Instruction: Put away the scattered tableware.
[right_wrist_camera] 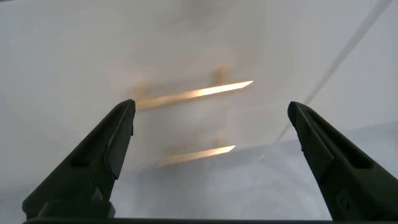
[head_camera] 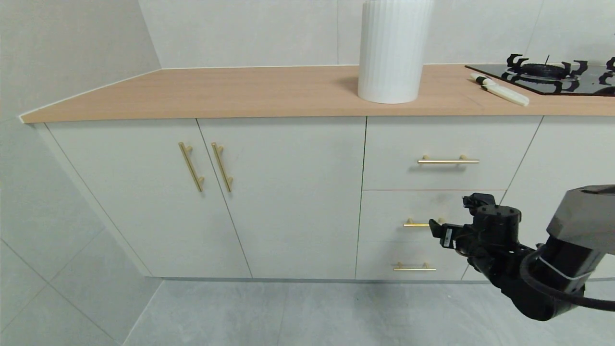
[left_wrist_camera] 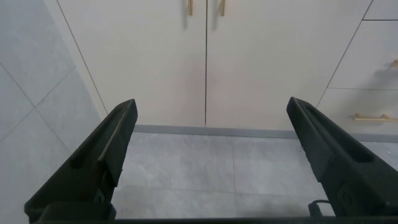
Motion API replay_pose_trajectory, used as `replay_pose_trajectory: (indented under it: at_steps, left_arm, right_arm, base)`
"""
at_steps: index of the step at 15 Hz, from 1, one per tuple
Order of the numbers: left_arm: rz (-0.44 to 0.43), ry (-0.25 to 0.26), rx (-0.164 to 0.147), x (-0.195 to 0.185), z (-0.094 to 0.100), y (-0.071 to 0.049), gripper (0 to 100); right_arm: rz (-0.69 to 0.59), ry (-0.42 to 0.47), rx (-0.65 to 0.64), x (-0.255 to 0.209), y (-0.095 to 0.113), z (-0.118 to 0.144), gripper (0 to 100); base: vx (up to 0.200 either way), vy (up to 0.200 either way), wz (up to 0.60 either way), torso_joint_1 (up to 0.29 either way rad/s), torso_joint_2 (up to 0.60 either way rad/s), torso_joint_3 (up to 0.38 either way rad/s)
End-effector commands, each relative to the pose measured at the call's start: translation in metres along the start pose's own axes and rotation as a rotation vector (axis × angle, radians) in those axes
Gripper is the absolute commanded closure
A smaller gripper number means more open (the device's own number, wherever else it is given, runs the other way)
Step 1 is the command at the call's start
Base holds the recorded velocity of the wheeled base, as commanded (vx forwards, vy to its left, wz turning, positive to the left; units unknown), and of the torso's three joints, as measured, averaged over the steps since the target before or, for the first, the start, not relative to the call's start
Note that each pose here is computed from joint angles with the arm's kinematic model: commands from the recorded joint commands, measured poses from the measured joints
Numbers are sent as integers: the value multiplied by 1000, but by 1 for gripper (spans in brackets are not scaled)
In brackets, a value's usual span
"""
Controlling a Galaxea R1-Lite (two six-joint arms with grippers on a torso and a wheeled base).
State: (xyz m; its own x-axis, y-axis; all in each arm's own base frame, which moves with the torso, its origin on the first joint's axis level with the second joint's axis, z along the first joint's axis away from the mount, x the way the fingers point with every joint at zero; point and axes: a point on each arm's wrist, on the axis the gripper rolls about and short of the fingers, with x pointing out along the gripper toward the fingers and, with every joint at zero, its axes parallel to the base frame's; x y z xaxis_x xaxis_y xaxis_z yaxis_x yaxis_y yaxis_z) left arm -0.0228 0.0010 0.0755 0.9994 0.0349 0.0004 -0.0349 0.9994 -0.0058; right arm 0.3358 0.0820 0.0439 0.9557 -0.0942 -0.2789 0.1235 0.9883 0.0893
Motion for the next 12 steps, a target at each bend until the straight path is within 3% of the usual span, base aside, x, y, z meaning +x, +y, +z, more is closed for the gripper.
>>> replay_pose_trajectory:
  at_steps: [1,4,7,11,12]
  left_arm:
    - [0,-1,0,0,0,0,0]
    - [0,0,0,0,0,0,0]
    - [0,0,0,0,0,0,0]
    - [0,0,0,0,0,0,0]
    - [0,0,0,0,0,0,0]
  right_arm:
    - [47,-51,9,-41,3,42,0]
    - [66,-84,-9,-97,-7,90,0]
    - [100,-130,-46,-167,-22,119,0]
    - [97,-173,-104,-248,-53,125,0]
    - [47,-211,-113,-285,-73,122,0]
  base:
    - [0,0,0,0,0,0]
    - [0,0,0,0,0,0]
    - [0,0,0,0,0,0]
    - [0,0,0,0,0,0]
    - [0,0,0,0,0,0]
